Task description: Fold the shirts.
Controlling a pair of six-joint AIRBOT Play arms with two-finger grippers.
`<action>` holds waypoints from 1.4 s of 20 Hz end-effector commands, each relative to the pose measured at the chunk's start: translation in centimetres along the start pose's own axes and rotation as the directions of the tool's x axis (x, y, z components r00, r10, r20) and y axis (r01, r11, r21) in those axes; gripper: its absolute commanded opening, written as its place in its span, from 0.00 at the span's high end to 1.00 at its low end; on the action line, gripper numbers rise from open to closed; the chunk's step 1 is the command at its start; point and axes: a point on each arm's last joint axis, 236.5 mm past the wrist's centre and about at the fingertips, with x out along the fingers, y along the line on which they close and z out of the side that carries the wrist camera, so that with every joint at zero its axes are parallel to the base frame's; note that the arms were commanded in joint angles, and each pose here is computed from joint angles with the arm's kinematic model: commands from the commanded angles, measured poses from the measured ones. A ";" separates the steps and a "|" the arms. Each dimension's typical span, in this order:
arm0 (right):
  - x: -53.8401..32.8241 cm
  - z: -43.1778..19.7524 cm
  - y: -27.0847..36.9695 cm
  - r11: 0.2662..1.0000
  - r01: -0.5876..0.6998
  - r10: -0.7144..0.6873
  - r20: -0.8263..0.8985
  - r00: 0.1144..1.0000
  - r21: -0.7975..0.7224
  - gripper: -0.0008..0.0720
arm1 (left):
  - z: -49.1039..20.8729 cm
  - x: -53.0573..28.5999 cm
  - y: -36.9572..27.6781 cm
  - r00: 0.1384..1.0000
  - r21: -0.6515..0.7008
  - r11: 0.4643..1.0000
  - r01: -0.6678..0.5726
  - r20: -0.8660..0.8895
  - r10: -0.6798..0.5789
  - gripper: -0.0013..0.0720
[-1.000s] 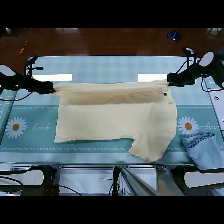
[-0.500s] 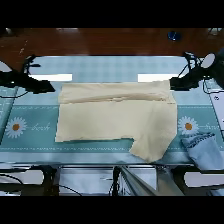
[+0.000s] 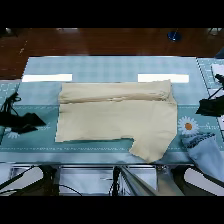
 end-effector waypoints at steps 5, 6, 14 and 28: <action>0.9 -1.4 2.3 0.980 -0.191 0.187 0.070 0.980 0.050 0.52 | -6.5 4.3 -0.8 0.990 -0.076 0.988 0.133 -0.031 -0.135 0.06; 0.9 -1.3 2.4 0.979 -0.196 0.193 0.071 0.979 0.050 0.52 | -6.3 4.3 -0.6 0.992 -0.075 0.989 0.125 -0.024 -0.127 0.06; 0.9 -1.8 2.8 0.976 -0.212 0.210 0.051 0.976 0.051 0.52 | -4.6 6.8 -1.4 0.993 -0.045 0.993 0.111 -0.033 -0.112 0.06; -0.6 -3.7 2.0 0.990 -0.139 0.138 0.024 0.990 0.039 0.52 | -6.4 9.9 -2.1 0.978 -0.060 0.993 0.099 -0.179 -0.108 0.95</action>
